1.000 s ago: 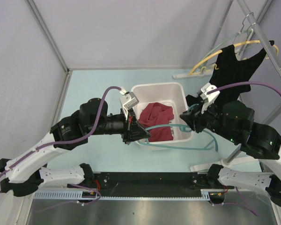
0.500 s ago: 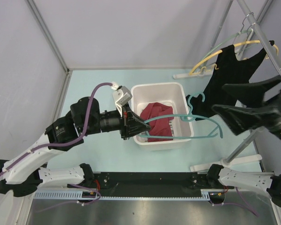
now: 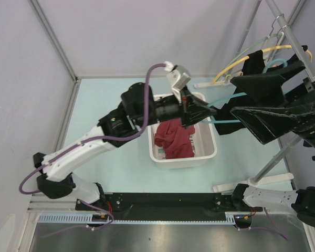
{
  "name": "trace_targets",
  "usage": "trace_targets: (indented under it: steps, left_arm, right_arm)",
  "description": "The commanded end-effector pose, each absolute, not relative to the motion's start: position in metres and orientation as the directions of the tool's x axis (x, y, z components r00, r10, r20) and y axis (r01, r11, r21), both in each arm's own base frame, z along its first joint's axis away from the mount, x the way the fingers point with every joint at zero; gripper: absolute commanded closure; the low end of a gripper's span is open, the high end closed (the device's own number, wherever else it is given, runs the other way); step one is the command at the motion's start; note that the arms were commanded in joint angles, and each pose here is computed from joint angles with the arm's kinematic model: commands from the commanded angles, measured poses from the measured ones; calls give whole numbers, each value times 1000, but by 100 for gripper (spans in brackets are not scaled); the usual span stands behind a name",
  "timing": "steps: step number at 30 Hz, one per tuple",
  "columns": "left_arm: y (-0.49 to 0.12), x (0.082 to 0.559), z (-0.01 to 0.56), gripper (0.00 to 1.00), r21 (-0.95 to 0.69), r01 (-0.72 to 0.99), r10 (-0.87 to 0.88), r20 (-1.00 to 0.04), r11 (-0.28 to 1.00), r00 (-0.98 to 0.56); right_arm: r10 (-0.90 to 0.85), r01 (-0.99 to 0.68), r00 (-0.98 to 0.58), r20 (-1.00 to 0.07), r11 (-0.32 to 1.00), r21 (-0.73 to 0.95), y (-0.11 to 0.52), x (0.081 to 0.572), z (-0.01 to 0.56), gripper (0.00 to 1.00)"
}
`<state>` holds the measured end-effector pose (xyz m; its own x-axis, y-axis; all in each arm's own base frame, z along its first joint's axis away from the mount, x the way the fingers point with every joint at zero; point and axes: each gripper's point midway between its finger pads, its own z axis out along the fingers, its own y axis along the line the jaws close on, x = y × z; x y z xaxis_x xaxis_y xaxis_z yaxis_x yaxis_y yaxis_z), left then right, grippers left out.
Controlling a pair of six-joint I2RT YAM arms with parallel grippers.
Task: Remove the tank top from the hanger
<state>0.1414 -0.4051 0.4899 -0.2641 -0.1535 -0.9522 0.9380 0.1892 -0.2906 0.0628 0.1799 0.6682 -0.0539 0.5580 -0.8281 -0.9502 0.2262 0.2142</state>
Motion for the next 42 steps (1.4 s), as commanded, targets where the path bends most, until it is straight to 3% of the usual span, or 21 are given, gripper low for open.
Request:
trace_targets:
  steps: [1,6,13,26,27,28,31,34,36,37,42]
  left_arm:
    - [-434,136,555,100,-177,974,-287,-949,144,-130]
    - [-482,152,536,100,-155,960,-221,-970,232,-103]
    - [-518,148,515,100,-117,967,-174,-982,225,-78]
    - [-530,141,460,99,-126,964,-49,-992,234,-118]
    - [-529,139,451,94,-130,963,-31,-992,236,-126]
    - [-526,140,449,77,-133,961,-30,-991,243,-130]
    - [-520,137,442,49,-168,956,-37,-986,242,-164]
    - [-507,136,445,31,-208,945,-85,-978,253,-192]
    - [-499,135,441,26,-217,941,-100,-975,260,-197]
    - [-490,132,450,17,-213,942,-118,-975,258,-188]
    - [-458,134,445,3,-197,930,-116,-979,310,-169]
  right_arm:
    - [652,-979,-53,-757,114,167,164,36,703,2]
    - [665,-970,-44,-745,151,192,154,39,701,2]
    - [669,-954,-14,-743,213,210,138,41,697,2]
    - [648,-874,-8,-762,366,321,132,76,663,2]
    - [622,-862,-23,-783,383,331,140,84,649,2]
    - [610,-835,-17,-793,427,346,141,94,641,2]
    - [535,-714,-30,-844,580,393,137,126,605,2]
    - [492,-558,-39,-870,711,428,116,149,573,2]
    - [478,-483,-54,-877,756,442,106,157,557,1]
    - [479,-474,-56,-876,760,446,101,155,554,1]
    - [460,-440,-112,-881,772,459,104,157,530,1]
